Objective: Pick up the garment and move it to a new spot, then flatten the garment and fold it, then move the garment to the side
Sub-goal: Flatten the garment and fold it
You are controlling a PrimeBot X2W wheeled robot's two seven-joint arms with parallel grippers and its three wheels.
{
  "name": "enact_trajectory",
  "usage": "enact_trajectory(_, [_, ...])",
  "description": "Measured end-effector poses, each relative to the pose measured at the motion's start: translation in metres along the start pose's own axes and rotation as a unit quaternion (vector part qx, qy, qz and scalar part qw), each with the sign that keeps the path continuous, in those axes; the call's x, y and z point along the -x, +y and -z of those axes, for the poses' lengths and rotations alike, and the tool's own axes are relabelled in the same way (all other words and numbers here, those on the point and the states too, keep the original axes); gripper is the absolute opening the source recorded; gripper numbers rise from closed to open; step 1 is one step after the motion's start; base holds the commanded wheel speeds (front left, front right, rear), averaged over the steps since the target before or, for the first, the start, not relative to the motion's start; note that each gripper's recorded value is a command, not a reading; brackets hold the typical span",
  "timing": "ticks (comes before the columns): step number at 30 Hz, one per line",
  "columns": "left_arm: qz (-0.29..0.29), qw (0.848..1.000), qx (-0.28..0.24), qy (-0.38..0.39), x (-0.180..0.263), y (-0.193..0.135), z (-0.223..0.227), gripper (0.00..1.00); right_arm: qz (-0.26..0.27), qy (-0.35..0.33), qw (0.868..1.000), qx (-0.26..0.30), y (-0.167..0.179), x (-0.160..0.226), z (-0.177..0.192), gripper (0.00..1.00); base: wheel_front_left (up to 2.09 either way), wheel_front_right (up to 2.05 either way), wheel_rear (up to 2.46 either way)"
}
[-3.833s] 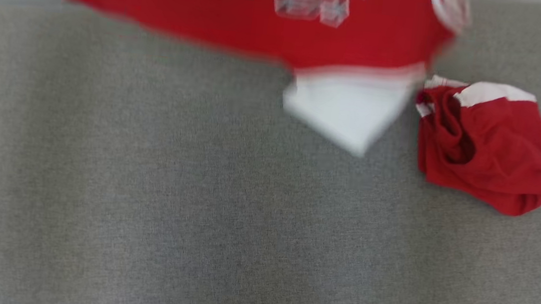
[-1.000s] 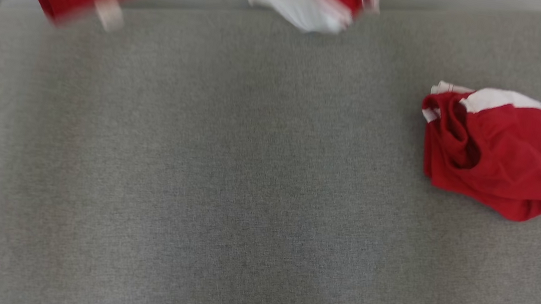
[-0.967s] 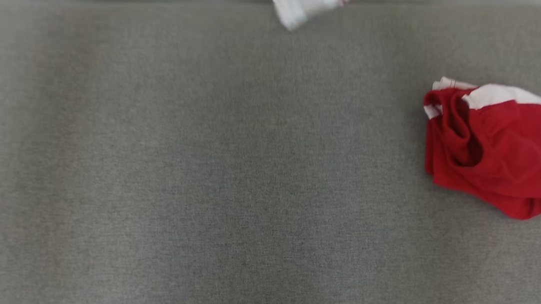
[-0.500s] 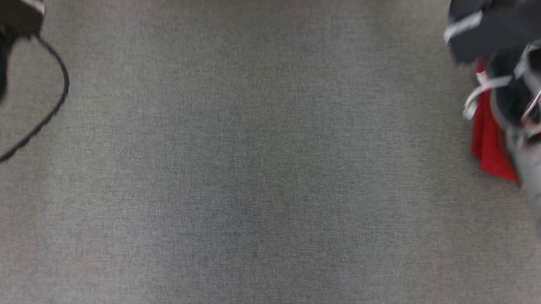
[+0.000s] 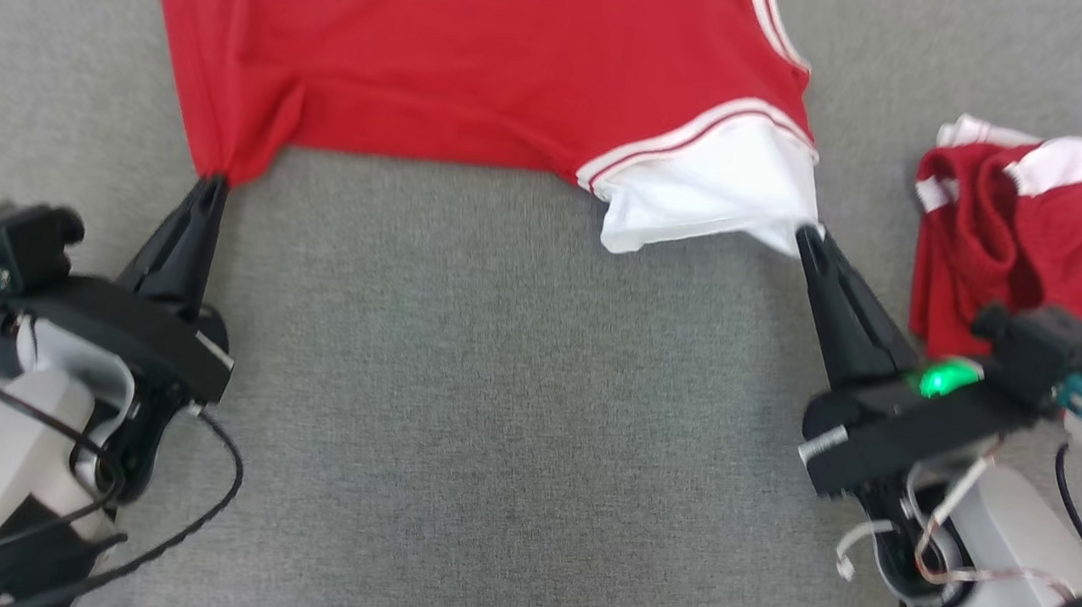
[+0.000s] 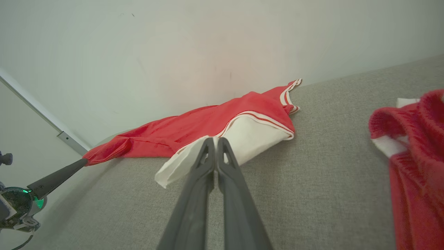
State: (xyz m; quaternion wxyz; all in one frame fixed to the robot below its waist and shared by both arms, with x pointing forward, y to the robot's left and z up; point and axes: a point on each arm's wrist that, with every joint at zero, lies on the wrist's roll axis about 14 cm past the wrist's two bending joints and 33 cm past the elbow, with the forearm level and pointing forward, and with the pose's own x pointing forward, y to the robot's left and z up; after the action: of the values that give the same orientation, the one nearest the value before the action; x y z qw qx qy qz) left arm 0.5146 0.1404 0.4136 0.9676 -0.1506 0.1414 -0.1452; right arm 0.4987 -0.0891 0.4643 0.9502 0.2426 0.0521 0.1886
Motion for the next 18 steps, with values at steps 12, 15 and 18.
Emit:
enact_trajectory(12, [-0.034,0.999,0.006,-0.016,0.055,0.005,-0.008,0.0,-0.004,-0.016,1.0,0.016,0.016,0.059,-0.023,0.0,0.0,0.0,0.0])
enact_trajectory(15, [-0.026,1.0,0.002,-0.003,0.073,-0.005,0.005,0.0,-0.001,-0.013,1.0,0.02,0.017,0.079,-0.024,0.0,0.0,0.0,0.0])
enact_trajectory(18, [-0.014,1.0,-0.008,0.0,0.092,-0.017,0.011,0.0,0.008,0.005,1.0,0.015,0.015,0.108,-0.018,0.0,0.0,0.0,0.0])
